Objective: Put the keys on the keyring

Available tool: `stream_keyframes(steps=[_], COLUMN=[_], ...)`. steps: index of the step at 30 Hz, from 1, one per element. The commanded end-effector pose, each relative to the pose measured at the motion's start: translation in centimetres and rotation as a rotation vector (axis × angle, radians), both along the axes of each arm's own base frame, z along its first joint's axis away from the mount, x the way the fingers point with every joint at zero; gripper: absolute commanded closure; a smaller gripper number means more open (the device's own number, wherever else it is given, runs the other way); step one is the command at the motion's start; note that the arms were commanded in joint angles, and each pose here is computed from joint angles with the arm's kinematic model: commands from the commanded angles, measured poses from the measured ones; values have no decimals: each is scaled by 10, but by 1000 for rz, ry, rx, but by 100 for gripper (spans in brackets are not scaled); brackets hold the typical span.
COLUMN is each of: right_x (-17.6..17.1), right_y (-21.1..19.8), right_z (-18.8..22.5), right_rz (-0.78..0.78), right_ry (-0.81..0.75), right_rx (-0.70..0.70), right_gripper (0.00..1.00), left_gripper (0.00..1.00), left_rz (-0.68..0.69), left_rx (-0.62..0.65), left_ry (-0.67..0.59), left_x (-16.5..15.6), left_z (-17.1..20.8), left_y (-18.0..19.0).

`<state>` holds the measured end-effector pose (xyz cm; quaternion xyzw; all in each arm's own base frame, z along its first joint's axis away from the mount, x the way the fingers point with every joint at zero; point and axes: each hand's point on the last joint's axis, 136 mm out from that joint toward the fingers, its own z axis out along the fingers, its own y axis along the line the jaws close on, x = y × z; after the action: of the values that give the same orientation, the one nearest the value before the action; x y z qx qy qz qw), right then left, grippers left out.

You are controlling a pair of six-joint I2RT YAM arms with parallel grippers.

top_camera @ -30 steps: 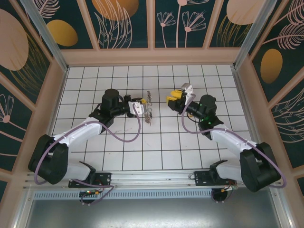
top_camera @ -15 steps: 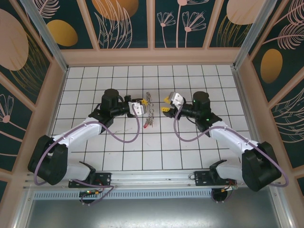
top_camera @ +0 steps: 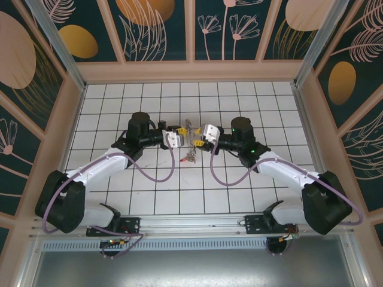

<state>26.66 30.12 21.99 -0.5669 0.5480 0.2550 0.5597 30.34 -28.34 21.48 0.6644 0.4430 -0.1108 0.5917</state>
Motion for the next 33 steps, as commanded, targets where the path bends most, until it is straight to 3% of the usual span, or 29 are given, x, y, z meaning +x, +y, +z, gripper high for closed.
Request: stream_keyframes(steps=[1, 5, 11, 19, 25, 33], right_x=[7, 4, 7, 7, -4, -13], right_y=[6, 8, 8, 7, -4, -25], right_z=[24, 22, 17, -1, -18, -22], right_rz=[2, 21, 16, 27, 34, -23], right_ry=[-105, -120, -115, -84, -75, -27], right_rx=[14, -27, -53, -100, -150, -92], right_gripper=[70, 74, 68, 70, 67, 64], left_gripper=[100, 100, 100, 100, 100, 100], left_rz=[-63, -71, -81, -90, -118, -33], left_rx=[-20, -8, 5, -10, -12, -78], left_ry=[-68, -90, -99, -83, 66, 184], left_x=[-9, -10, -10, -12, -12, 1], left_z=[16, 15, 16, 18, 12, 17], left_y=[-5, -4, -5, -6, -14, -15])
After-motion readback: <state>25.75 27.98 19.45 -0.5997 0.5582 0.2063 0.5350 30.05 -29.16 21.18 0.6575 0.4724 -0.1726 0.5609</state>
